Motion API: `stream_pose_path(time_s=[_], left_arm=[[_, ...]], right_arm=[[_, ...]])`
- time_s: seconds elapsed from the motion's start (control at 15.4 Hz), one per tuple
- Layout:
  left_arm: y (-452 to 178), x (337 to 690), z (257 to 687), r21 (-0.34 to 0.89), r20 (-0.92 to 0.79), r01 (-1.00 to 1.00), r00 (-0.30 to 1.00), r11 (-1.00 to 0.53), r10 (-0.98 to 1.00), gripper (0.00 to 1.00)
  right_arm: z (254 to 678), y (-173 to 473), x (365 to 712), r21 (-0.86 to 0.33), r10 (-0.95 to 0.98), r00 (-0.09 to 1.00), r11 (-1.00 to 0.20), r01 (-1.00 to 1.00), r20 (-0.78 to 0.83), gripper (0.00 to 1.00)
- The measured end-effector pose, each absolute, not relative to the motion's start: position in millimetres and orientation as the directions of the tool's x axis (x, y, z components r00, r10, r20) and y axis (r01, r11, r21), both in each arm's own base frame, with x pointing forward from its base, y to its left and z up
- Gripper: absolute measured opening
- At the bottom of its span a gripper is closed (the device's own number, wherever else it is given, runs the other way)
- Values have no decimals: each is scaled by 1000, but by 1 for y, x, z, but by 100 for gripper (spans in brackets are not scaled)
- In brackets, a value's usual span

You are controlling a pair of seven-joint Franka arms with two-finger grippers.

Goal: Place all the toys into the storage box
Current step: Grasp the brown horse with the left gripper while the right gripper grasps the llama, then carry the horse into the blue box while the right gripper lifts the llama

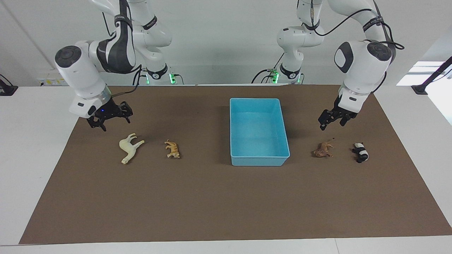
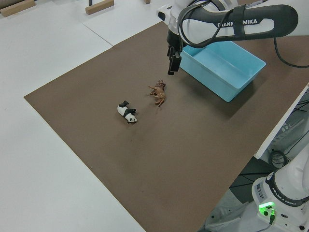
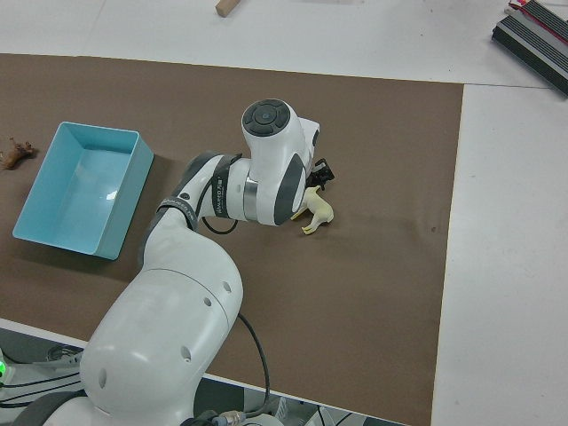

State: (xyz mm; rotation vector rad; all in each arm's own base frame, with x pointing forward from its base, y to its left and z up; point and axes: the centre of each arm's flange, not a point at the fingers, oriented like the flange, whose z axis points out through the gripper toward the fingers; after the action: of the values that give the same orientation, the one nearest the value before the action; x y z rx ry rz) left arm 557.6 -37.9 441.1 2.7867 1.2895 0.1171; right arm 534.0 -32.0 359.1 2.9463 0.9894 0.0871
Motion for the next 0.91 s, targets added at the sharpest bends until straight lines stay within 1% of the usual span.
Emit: stream_pose_path(time_s=[0.13, 0.26, 0.46, 0.52, 0.65, 0.91], left_arm=[[-34, 558, 441, 106, 17, 901, 422, -421, 907, 100], [-28, 560, 432, 96, -13, 981, 170, -168, 985, 100], [-26, 573, 401, 94, -53, 974, -201, 205, 978, 100], [-24, 579, 390, 105, -68, 948, -296, 302, 953, 100], [-22, 586, 369, 100, -81, 915, -385, 392, 919, 100], [-25, 598, 329, 45, -66, 906, -418, 422, 906, 100]], right_arm=[[348, -39, 538, 63, 649, 759, -761, 646, 50, 100], [341, -48, 541, 77, 663, 747, -749, 659, 58, 100], [328, -49, 541, 68, 665, 745, -747, 662, 48, 100], [324, -48, 541, 63, 666, 745, -746, 663, 43, 100], [318, -48, 540, 55, 665, 746, -747, 663, 36, 100], [303, -49, 539, 47, 663, 748, -749, 661, 26, 100]])
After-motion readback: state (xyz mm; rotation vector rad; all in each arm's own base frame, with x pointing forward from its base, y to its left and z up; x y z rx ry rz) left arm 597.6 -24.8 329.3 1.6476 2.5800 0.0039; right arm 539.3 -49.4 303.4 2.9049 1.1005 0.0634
